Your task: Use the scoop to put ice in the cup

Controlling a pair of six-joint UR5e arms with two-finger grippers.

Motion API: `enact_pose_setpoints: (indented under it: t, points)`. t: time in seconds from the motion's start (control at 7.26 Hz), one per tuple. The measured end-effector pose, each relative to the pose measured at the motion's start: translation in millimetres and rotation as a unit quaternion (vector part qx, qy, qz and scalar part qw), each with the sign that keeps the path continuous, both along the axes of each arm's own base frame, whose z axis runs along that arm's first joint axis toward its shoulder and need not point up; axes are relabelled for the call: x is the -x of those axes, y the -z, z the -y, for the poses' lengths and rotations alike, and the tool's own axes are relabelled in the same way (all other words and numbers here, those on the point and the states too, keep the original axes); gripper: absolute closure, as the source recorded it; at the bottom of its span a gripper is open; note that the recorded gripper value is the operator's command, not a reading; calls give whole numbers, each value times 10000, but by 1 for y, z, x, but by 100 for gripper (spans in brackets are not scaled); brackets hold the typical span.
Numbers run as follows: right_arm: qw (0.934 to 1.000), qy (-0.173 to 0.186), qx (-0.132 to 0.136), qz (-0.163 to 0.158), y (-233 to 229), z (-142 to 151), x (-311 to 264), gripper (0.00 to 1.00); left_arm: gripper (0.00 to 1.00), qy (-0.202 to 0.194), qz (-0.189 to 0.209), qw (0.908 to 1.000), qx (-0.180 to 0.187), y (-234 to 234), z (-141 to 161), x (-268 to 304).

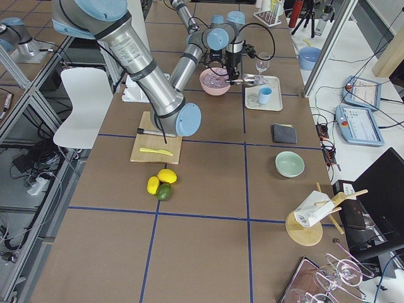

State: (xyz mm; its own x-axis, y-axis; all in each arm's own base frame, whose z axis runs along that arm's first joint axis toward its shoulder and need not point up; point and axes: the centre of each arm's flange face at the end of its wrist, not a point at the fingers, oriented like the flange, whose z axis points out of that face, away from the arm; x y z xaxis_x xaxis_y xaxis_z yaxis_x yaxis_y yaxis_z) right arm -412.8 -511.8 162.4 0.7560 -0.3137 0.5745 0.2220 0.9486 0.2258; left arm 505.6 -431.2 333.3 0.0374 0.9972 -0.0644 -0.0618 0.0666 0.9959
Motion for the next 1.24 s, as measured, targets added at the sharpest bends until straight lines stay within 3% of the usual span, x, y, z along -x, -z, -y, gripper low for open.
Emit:
enact_pose_setpoints:
  t: [0.28, 0.69, 1.24]
  points:
    - [9995, 151, 69, -286, 2, 14, 14, 100, 0, 2, -18, 10000, 13, 0, 0, 0]
    - [9943, 654, 22, -842, 13, 23, 23, 100, 0, 1, -19, 10000, 17, 0, 0, 0]
    - [9799, 1445, -126, -1367, 35, 27, 22, 100, 0, -2, -14, 10000, 21, -1, -1, 0]
